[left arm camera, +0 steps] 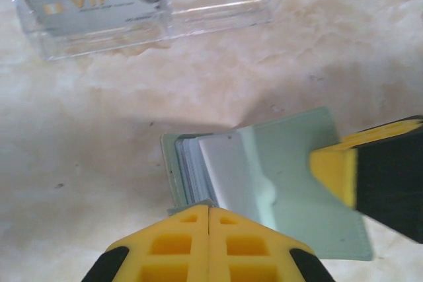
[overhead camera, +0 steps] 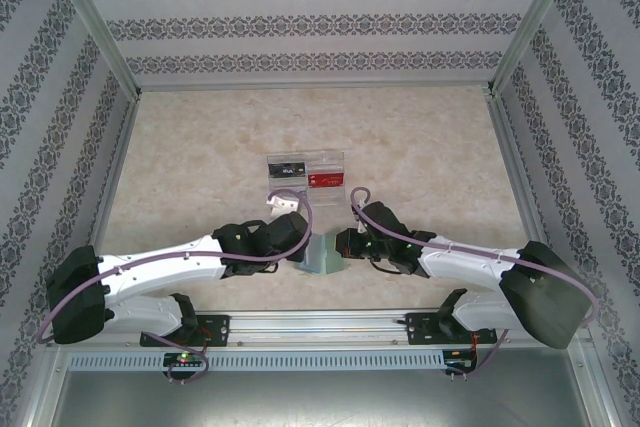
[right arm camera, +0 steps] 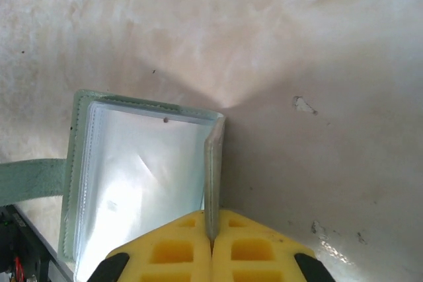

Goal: Take the credit cards out of the card holder

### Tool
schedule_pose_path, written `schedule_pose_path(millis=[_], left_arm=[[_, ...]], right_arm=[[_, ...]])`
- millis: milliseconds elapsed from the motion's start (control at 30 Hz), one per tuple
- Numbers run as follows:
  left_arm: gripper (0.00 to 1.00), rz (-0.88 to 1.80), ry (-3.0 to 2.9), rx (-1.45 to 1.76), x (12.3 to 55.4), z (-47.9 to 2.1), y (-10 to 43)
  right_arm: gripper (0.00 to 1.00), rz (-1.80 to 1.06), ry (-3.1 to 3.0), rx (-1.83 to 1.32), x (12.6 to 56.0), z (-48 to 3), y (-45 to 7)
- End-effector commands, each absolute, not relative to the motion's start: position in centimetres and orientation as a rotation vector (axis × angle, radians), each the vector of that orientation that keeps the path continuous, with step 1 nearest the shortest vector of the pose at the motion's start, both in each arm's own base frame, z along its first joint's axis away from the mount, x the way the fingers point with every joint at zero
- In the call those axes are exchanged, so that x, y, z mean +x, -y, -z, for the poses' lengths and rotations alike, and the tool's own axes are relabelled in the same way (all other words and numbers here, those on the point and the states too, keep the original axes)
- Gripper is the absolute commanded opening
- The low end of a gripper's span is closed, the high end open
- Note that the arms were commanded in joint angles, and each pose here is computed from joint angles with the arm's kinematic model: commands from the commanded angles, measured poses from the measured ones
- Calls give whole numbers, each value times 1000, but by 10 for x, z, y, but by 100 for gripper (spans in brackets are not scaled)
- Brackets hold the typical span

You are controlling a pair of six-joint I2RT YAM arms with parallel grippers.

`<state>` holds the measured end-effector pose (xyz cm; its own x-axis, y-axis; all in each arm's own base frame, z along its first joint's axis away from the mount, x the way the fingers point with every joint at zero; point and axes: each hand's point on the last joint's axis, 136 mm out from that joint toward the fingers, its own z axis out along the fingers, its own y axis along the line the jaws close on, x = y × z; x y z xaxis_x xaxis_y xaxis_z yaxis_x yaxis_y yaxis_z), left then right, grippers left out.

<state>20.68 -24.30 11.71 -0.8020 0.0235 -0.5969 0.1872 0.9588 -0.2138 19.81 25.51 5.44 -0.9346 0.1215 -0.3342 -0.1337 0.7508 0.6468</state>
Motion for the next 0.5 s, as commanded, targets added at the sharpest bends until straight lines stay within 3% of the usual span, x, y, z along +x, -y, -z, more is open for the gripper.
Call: schedule_pose_path(millis=[0, 467], left_arm=[[0, 248, -2483, 98, 208, -109, 220], [0, 230, -2507, 89, 209, -94, 209]], right_arm=[[0, -930, -2589, 9, 201, -49, -242], [0, -911, -2607, 35, 201, -35, -236]])
